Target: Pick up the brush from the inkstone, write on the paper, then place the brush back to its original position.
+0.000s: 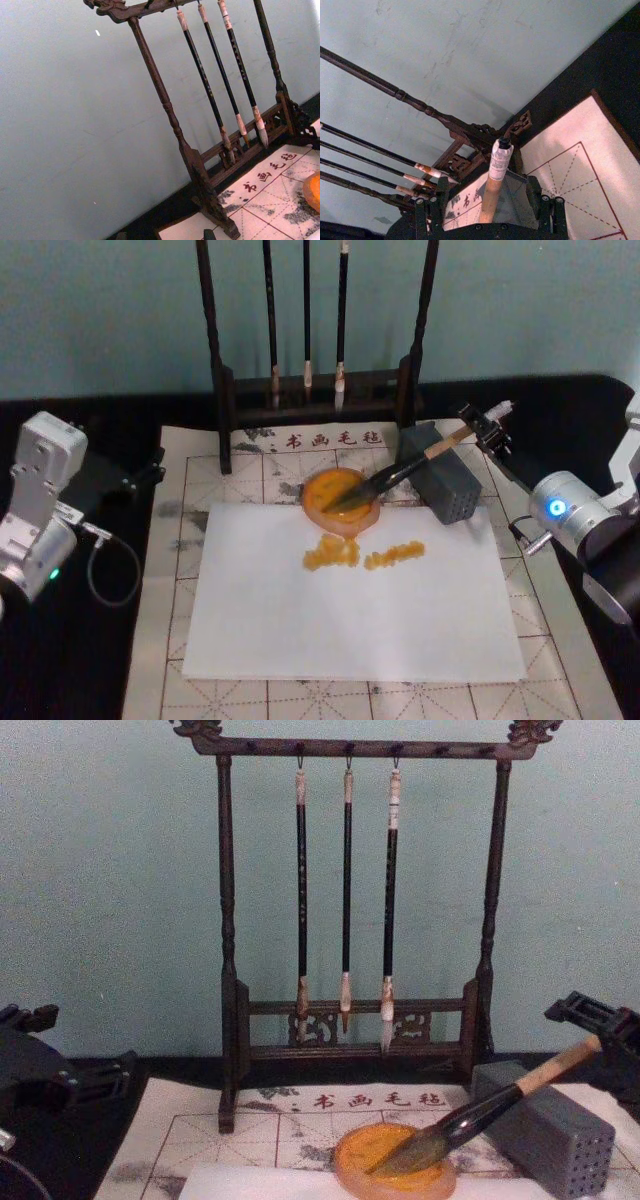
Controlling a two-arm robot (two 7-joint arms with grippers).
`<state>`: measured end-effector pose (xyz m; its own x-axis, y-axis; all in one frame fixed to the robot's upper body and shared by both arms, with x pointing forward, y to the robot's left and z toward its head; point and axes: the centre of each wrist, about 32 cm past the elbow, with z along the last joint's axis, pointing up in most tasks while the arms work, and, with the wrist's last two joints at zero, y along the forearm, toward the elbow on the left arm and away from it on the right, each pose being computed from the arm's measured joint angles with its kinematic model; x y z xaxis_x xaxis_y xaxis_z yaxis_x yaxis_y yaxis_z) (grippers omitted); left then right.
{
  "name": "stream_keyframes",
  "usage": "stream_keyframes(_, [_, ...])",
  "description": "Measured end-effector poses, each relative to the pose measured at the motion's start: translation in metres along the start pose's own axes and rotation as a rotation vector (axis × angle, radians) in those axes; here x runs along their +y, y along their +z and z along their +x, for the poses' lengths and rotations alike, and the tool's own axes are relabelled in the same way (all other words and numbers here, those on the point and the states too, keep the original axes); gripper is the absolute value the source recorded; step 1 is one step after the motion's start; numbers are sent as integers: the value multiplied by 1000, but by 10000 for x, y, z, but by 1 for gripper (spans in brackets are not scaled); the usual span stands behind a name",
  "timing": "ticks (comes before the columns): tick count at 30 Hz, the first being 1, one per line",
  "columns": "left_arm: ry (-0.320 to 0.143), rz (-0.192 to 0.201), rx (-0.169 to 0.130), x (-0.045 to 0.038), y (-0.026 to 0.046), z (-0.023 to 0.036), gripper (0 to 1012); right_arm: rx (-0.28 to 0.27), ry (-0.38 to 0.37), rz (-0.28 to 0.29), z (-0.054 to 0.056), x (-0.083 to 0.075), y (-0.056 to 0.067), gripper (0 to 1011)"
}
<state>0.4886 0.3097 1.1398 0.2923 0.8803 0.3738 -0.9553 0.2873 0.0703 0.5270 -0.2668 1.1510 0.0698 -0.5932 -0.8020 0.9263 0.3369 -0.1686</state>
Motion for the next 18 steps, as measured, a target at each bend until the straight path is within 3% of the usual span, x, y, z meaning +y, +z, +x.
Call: stream_keyframes(18, [0,0,0,0,0,0,1001,-2,16,-1,28,108,22,1003])
